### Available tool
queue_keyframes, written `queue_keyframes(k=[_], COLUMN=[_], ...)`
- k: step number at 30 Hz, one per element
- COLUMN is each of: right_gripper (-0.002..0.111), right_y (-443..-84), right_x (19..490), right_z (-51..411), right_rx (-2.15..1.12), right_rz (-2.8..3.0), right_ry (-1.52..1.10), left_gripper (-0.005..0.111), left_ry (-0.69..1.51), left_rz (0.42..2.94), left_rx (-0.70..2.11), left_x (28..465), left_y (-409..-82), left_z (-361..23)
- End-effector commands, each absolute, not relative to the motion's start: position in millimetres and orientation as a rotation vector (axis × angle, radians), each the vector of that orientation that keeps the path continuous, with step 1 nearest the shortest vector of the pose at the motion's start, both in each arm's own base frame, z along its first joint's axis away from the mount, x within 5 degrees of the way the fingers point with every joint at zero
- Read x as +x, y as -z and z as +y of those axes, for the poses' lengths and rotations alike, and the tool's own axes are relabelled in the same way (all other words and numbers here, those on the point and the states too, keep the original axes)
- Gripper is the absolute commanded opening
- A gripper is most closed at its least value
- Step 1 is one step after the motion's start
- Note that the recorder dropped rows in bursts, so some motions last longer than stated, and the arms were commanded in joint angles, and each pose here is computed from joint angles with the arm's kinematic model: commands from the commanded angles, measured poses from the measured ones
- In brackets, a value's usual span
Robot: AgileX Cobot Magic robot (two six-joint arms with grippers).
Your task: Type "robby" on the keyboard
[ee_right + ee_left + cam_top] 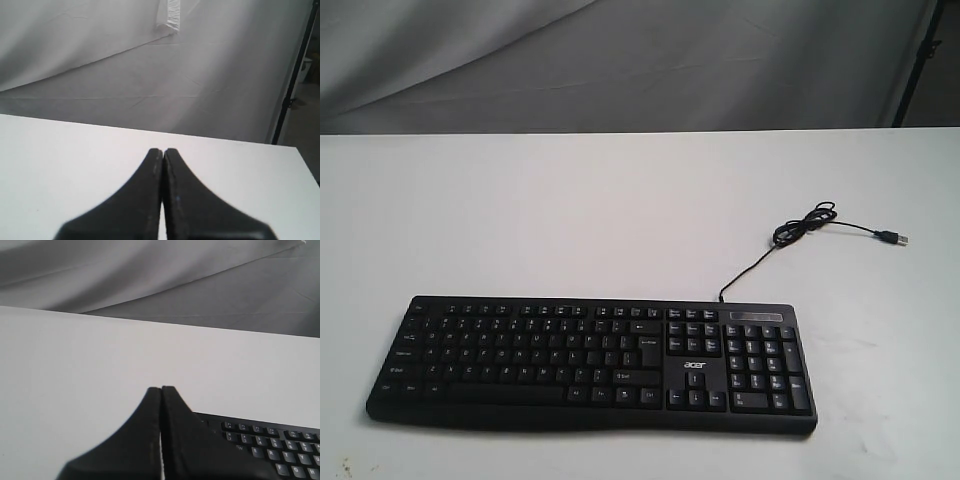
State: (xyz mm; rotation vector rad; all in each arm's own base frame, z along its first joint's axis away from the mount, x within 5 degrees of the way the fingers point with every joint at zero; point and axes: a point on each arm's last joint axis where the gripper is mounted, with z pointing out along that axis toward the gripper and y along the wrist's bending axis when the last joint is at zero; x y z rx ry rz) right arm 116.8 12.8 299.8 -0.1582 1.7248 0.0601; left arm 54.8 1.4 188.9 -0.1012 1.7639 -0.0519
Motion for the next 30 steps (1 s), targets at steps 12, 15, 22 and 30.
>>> queue_keyframes(k=[12,15,22,30], right_gripper=[0.000,0.000,0.000,0.000], right_y=[-259,-240,-209,-192], right_x=[99,87,77,63], right_z=[2,2,2,2], right_rx=[-0.082,-0.073,-0.123,-0.130], right_rz=[1.626,1.596,1.642,1.745], right_ry=[0.046,0.041,0.072,0.069], left_gripper=[0.000,0.000,0.000,0.000], left_ry=[0.067,0.067,0.067,0.067], left_rz=[1.762,1.762,1.762,1.762], left_rx=[-0.108,-0.108,-0.108,-0.108], left_x=[55,55,55,55], left_y=[-188,-188,-188,-188], left_z=[1,1,1,1])
